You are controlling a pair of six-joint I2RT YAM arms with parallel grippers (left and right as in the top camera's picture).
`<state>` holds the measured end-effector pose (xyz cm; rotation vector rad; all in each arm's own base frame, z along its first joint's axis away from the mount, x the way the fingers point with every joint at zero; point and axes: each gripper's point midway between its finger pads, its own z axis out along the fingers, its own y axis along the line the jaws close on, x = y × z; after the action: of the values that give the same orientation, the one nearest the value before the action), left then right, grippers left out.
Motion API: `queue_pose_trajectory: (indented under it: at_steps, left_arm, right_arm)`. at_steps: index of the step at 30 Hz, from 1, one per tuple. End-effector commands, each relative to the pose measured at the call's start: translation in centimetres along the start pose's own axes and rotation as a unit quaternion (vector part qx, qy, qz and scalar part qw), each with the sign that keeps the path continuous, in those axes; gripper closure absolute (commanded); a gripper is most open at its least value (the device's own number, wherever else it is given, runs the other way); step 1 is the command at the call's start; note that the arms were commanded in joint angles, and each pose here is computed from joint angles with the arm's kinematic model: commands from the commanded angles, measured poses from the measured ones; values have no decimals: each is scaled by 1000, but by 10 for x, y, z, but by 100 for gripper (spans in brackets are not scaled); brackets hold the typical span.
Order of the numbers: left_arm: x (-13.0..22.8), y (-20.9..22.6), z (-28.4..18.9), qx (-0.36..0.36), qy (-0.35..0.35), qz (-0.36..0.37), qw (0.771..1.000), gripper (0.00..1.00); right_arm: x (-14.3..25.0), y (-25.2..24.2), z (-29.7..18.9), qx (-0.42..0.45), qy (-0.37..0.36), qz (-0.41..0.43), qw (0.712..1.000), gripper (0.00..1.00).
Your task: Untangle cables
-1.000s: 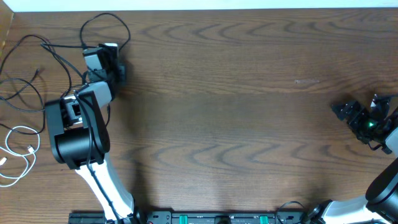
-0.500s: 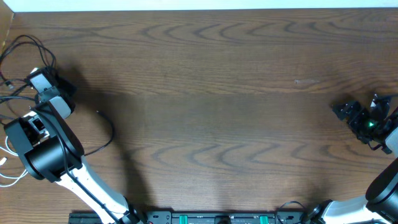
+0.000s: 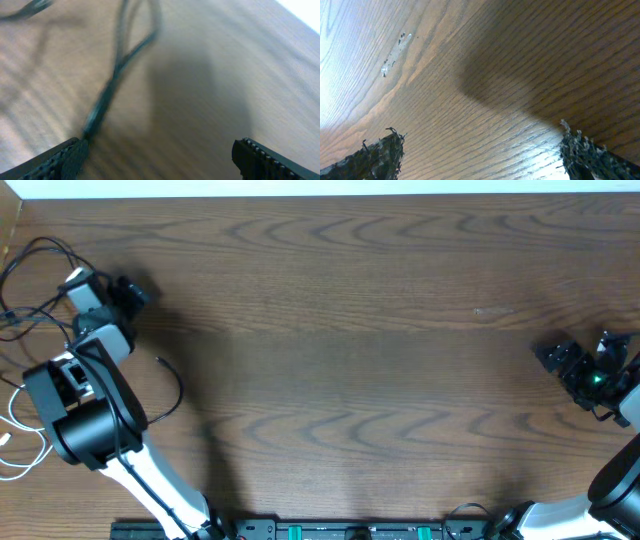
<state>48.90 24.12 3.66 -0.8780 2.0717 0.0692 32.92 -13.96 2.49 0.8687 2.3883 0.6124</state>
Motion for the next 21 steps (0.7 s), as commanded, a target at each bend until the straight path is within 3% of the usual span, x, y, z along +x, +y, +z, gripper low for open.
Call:
queue_pose_trajectory:
  at_steps: [1,6,10,14,17,21]
  left_arm:
    - [-46,-59,-52,57,-55,82,994,2]
    - [-85,-99,-126,85,-100,95,987,2]
    - [-84,-102,-177,80,-79,101,988,2]
    - [-46,-104,-221,78,-4,133,988,2]
    - [4,-111,-251,82,79,172,979,2]
    - [60,-123,-274,92,165,223,956,2]
  right_arm:
    - [8,-5,5,9,10,9,1000,1]
    - [8,-5,5,9,10,2,1000,1]
    - [9,-5,5,9,12,-4,1000,1]
    - [4,29,2,-87,6,-25,996,14]
    - [-7,63,-1,-134,-15,-74,988,1]
    - [-9,100,-2,-109,-29,-150,982,1]
